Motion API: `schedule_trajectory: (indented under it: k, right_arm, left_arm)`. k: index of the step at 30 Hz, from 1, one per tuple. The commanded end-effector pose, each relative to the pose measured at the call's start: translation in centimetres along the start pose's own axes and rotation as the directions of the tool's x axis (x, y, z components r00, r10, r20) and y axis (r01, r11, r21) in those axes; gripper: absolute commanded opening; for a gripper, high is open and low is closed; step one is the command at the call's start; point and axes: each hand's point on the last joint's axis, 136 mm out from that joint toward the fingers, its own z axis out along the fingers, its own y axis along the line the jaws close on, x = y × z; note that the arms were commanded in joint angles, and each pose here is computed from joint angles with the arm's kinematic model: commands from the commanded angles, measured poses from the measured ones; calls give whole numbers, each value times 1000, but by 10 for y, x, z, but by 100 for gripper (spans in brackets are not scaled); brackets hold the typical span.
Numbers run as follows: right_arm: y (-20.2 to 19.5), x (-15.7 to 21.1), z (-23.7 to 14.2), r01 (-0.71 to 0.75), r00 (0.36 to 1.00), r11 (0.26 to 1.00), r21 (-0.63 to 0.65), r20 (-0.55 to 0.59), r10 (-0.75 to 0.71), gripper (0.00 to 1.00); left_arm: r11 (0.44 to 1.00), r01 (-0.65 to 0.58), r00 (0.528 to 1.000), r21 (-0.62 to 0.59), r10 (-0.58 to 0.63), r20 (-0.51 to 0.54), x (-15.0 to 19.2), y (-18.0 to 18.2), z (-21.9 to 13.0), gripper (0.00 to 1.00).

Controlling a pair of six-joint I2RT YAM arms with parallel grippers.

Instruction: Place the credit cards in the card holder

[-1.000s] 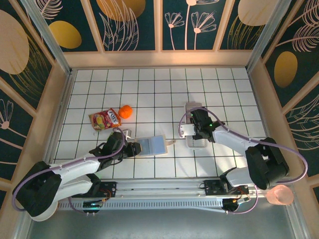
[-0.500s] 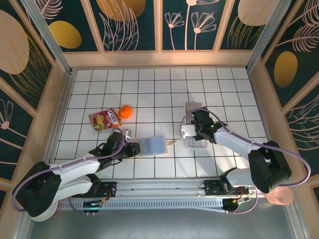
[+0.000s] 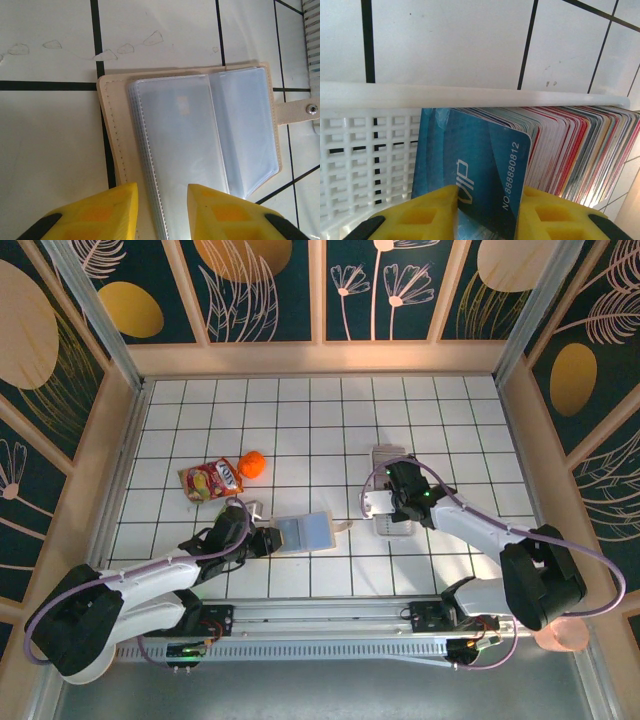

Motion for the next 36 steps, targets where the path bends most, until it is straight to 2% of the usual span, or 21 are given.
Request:
schedule_trajectory:
  k: [1,15,22,26,36]
  right_arm:
    - [-26,2,-11,-25,1000,994,106,-5,25,30]
    - [-23,0,-17,-38,999,991,128,21,36,30]
    - [-20,0,-23,-53,998,993,101,22,51,21]
    - [-17,-2,-26,-62,998,994,89,34,59,10]
    - [3,-14,-43,-102,992,995,-23,78,103,2]
  left_arm:
    - [1000,6,1000,4,-6,-7,3,0,1,31]
    - [1000,19,1000,10,-18,-10,3,-1,1,29]
    - [1000,21,1000,10,-21,-2,1,-2,0,29]
    - [1000,24,999,6,-24,26,-2,0,-2,30]
    - [999,23,998,21,-25,57,-10,-6,-8,32]
